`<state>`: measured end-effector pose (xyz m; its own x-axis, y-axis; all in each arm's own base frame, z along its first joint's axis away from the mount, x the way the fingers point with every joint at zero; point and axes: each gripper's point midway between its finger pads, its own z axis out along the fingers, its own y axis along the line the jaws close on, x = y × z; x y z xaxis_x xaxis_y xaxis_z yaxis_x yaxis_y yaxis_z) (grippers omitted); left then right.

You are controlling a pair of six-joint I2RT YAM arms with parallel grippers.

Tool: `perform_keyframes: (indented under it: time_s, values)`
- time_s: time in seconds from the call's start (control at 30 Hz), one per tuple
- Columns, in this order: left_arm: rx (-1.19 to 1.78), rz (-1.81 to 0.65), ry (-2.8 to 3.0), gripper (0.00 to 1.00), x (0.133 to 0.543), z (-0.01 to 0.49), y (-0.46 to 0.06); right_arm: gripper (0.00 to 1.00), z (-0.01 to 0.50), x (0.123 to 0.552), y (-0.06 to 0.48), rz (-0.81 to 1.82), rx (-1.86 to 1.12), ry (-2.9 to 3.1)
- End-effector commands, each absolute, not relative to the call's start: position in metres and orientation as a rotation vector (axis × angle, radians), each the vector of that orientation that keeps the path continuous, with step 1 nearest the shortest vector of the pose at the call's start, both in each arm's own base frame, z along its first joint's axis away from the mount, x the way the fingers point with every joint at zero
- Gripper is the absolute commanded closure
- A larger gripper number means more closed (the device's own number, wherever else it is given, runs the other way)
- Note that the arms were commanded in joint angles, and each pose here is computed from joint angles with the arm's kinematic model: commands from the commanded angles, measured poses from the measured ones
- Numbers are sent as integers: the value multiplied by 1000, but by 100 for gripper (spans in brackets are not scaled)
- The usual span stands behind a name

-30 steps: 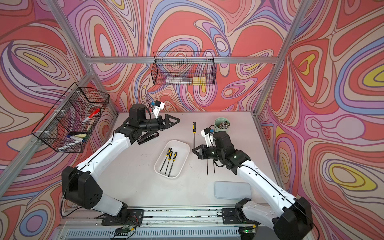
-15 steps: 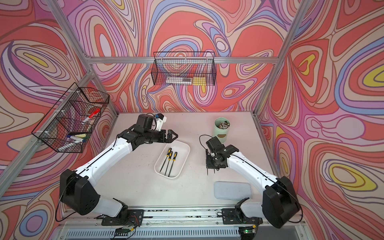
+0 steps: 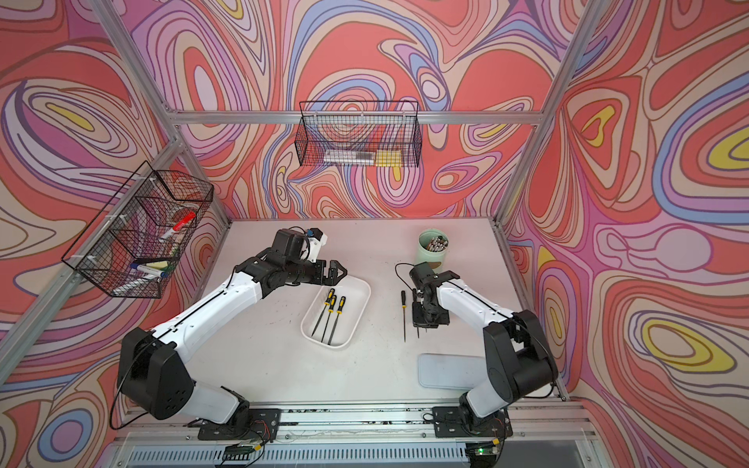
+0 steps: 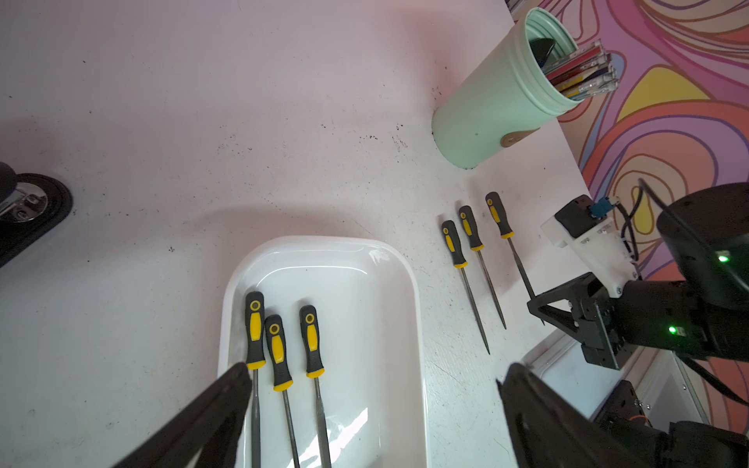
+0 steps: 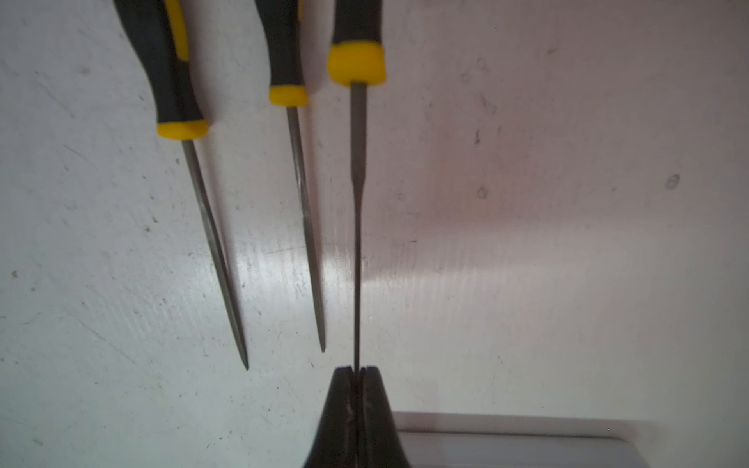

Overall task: Take the file tool out of the storage box
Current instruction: Place the file tool at the center of the board.

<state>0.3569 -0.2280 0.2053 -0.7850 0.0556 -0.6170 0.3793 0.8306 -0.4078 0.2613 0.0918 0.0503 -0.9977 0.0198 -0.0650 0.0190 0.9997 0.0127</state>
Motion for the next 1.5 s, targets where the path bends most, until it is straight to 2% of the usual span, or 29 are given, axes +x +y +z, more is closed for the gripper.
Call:
perform_keyframes:
  time_s: [0.0,0.37,0.87,1.23,1.47]
  values:
    - [341,-661,2377,1,357,208,-225,100,46,268,93,26,-27,3093]
    - [338,-636,2390,1,358,204,-223,100,25,268,82,-50,-14,3178]
    - [332,-591,2453,1,360,189,-220,100,12,258,85,-20,16,3240]
    - [325,-561,2514,1,362,173,-220,83,21,263,85,-10,16,3191]
    - [326,-524,2540,2,363,164,-221,83,61,289,95,67,-40,3056]
